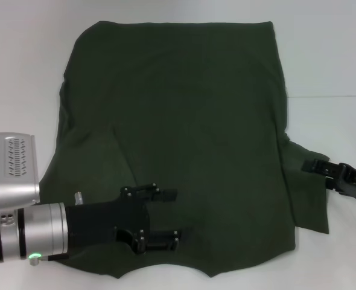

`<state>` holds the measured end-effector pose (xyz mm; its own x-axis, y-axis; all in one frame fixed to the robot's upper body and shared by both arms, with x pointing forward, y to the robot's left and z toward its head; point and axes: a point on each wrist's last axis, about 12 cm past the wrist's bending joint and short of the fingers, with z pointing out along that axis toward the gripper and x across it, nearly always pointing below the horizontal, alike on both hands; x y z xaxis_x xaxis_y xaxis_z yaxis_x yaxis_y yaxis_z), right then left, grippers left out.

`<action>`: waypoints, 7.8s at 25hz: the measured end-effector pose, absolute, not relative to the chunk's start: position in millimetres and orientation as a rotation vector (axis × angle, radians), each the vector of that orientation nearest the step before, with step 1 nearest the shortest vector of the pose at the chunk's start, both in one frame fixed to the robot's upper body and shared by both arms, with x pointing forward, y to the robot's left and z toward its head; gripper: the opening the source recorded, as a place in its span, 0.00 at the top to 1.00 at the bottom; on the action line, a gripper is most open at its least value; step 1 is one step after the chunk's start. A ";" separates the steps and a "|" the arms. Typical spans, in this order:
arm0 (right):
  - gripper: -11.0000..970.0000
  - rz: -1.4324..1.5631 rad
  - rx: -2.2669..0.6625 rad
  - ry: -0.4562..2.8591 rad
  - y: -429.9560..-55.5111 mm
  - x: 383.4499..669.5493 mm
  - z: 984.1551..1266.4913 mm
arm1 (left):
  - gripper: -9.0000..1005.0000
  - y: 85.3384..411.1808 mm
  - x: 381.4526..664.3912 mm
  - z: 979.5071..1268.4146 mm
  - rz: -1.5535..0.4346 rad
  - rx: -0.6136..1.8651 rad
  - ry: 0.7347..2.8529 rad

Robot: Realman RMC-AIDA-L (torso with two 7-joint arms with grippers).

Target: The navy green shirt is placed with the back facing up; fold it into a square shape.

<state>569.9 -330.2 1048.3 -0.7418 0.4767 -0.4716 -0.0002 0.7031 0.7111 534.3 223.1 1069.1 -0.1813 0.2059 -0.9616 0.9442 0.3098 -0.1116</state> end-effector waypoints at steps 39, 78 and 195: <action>0.97 0.947 0.494 2.068 -320.5 569.0 1034.2 | 0.19 226.3 534.0 1065.8 -0.948 1.041 1.643; 0.94 0.696 0.308 2.037 -360.5 613.6 1078.7 | 0.19 224.1 536.5 1067.0 -0.966 1.027 1.659; 0.07 0.938 0.160 2.346 -251.1 617.1 1055.7 | 0.19 224.7 543.0 1065.0 -0.924 1.001 1.701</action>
